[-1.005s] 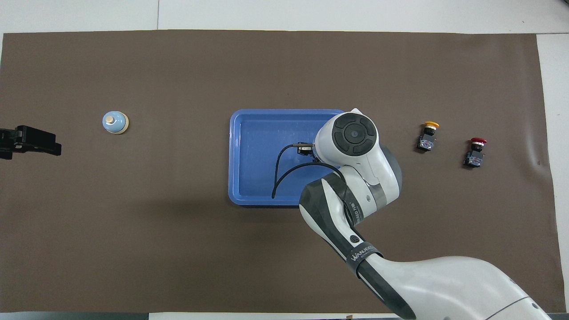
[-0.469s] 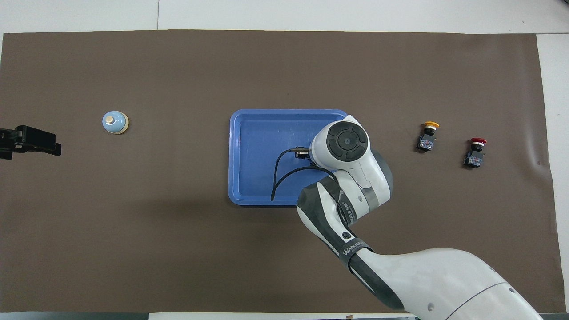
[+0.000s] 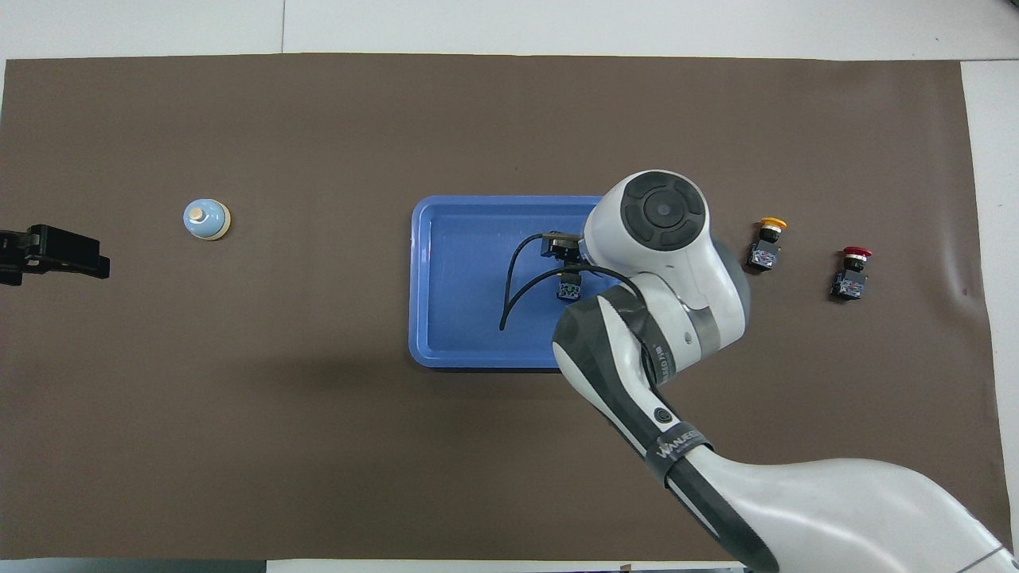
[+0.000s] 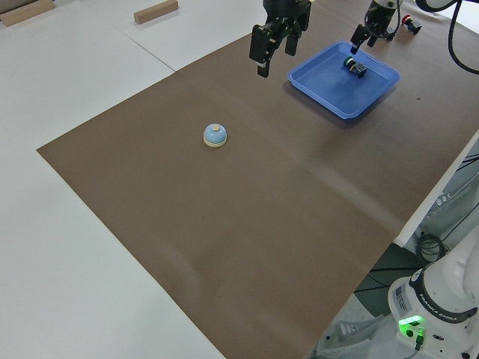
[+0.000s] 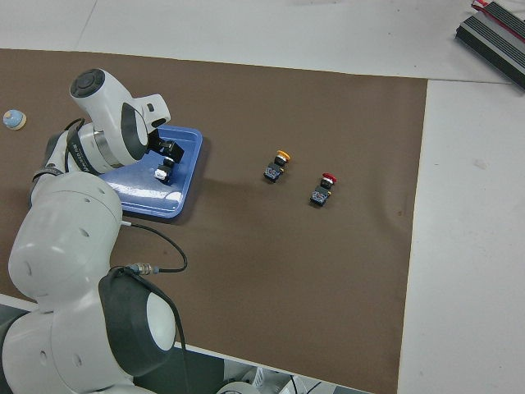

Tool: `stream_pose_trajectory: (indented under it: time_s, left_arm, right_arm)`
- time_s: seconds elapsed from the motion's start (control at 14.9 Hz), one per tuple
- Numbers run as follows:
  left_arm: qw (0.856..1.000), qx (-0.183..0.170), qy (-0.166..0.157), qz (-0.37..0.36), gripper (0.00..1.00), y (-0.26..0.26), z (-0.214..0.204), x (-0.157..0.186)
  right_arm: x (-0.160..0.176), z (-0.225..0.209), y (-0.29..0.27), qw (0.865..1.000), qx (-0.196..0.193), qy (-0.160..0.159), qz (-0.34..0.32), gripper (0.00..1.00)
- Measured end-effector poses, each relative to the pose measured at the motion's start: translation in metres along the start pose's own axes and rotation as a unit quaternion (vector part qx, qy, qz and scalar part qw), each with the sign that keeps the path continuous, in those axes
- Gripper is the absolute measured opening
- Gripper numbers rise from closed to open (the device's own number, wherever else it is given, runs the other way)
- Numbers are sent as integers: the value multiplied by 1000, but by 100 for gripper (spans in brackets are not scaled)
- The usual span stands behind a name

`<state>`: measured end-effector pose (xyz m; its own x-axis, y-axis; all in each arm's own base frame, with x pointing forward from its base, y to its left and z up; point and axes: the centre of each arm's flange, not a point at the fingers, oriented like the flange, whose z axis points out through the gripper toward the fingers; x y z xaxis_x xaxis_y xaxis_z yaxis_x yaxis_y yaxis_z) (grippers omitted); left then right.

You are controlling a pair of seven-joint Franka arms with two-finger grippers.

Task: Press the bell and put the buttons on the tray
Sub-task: 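Carry the green button into the blue tray with the right gripper, then open the right gripper and withdraw from the tray, then grasp the yellow-capped button with the right gripper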

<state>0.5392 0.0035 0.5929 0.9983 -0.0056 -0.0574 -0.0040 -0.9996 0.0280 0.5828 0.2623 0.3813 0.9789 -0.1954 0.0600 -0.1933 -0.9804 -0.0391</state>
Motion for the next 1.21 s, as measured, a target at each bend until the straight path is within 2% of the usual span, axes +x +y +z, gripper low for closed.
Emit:
stream_pose_trajectory:
  time_s: [0.2,0.4,0.6,0.87,1.21]
  left_arm:
    - [1000,0,0,0,100,0,0,0]
    - [1000,0,0,0,100,0,0,0]
    - [1000,0,0,0,100,0,0,0]
    - [1000,0,0,0,100,0,0,0]
    - [1000,0,0,0,100,0,0,0]
  right_arm:
    - [35,-50,60,999,-1,8,47,100]
    - [58,-54,120,998,-24,2,55,100]
    - [68,-32,179,998,-38,-13,55,100]
    - [69,12,246,996,-33,2,79,100]
    - [67,54,252,996,-30,9,82,99]
